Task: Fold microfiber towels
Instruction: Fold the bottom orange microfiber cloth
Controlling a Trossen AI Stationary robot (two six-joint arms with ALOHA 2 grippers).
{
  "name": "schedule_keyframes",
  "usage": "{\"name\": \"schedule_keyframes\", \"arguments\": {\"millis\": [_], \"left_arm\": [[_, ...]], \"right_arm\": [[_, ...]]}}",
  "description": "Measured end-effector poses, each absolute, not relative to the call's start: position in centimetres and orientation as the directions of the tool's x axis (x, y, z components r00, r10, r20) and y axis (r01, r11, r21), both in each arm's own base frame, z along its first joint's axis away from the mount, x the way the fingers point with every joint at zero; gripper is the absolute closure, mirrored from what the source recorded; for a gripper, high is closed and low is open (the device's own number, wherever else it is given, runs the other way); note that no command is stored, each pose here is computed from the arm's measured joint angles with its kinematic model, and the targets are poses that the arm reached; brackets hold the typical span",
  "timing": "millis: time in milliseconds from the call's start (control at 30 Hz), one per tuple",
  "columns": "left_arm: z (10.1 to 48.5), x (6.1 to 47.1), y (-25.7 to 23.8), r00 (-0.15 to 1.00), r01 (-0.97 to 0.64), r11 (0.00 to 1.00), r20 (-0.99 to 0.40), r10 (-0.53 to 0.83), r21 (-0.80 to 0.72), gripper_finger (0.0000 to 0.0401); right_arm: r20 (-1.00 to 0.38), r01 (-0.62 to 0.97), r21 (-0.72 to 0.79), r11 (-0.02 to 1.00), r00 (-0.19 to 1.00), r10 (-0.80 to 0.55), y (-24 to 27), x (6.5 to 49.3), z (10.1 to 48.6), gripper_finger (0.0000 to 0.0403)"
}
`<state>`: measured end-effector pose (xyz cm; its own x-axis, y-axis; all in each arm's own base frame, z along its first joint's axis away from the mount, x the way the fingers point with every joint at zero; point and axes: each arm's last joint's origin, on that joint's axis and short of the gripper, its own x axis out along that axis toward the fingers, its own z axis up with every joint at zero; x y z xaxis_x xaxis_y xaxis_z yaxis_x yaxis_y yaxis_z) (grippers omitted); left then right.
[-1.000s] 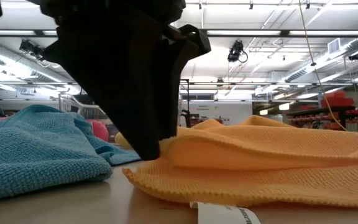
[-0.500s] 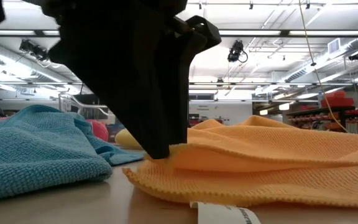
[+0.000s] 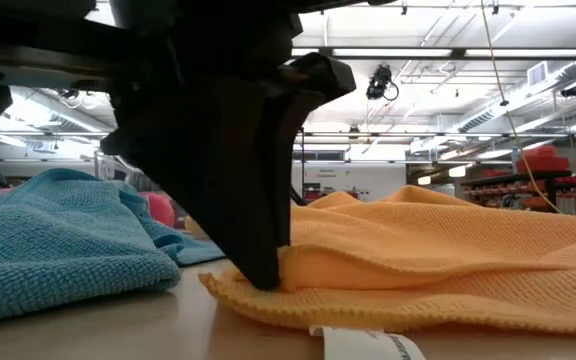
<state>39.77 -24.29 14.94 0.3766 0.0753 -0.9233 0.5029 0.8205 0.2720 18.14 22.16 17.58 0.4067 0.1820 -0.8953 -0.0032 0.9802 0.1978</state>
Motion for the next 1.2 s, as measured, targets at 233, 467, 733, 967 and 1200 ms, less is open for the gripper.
{"name": "schedule_keyframes", "arguments": {"millis": [233,467,733,967,1200], "left_arm": [[17.2,40.1,-25.0,0.408,0.497,0.825,-0.911,0.053,0.27,0.038],[17.5,39.7,-25.6,0.355,0.547,0.818,-0.934,-0.038,0.174,0.0389],[16.9,39.8,-25.5,0.345,0.549,0.823,-0.936,-0.066,0.144,0.0371],[16.5,39.9,-25.3,0.349,0.533,0.835,-0.935,-0.069,0.138,0.0338],[16.6,39.9,-25.3,0.348,0.53,0.837,-0.935,-0.068,0.136,0.0273]], "right_arm": [[-0.894,-0.01,0.189,0.982,0.413,0.176,22.1,18.2,17.6,0.024],[-0.891,-0.008,0.181,0.983,0.423,0.167,22.1,18.2,17.6,0.024],[-0.89,-0.012,0.179,0.984,0.423,0.168,22.1,18.2,17.6,0.024],[-0.89,-0.018,0.177,0.984,0.423,0.168,22.1,18.2,17.6,0.024],[-0.886,-0.031,0.155,0.987,0.439,0.152,22.1,18.2,17.6,0.024]]}}
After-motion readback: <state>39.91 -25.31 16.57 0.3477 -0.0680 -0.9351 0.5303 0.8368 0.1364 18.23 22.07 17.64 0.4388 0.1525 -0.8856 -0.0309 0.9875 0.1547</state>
